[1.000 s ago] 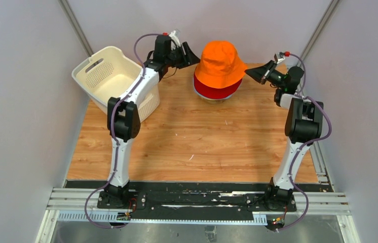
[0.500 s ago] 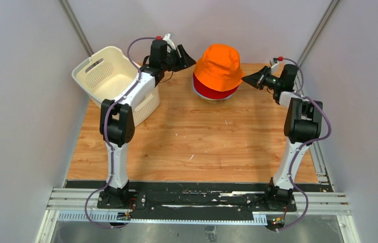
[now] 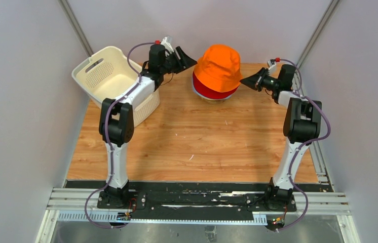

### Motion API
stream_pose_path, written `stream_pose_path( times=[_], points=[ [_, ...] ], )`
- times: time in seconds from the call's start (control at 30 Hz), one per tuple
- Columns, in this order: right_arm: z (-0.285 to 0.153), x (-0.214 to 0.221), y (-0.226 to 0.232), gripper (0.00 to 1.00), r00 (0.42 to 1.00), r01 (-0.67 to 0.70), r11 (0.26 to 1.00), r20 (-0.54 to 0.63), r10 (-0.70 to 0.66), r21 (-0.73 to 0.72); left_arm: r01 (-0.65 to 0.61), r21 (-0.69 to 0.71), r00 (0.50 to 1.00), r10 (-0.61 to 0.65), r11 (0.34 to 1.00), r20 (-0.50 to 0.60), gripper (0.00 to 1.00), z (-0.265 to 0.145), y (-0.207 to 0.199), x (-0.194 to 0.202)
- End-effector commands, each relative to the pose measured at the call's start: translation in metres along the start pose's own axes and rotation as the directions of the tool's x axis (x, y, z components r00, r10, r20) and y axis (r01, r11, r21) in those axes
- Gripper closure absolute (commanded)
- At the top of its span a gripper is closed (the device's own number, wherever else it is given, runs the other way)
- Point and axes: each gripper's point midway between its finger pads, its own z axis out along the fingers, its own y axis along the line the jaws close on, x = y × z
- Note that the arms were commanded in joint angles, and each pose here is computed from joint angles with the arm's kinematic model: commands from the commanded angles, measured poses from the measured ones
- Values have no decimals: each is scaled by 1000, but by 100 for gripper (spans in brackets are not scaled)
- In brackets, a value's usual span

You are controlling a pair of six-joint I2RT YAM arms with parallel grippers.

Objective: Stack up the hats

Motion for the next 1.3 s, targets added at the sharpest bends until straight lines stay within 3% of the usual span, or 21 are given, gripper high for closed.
stream_pose_path(
  times=[0.0,0.57,1.1,1.17,1.27],
  points=[
    [3,-6,13,99,998,55,998,7,-55,-6,35,101,999,-34,994,-6,42,3,-13,0],
    [3,-9,17,100,998,65,998,8,-65,-14,137,82,986,-128,987,-104,42,2,12,29],
    [4,-11,18,99,998,64,998,9,-64,-26,195,150,970,-168,969,-178,43,4,7,44],
    [5,-11,18,99,998,63,998,9,-63,-26,207,169,968,-177,964,-179,45,4,4,45],
    [4,-11,18,99,998,65,997,9,-65,-28,225,213,968,-192,951,-164,56,5,-2,42]
  ],
)
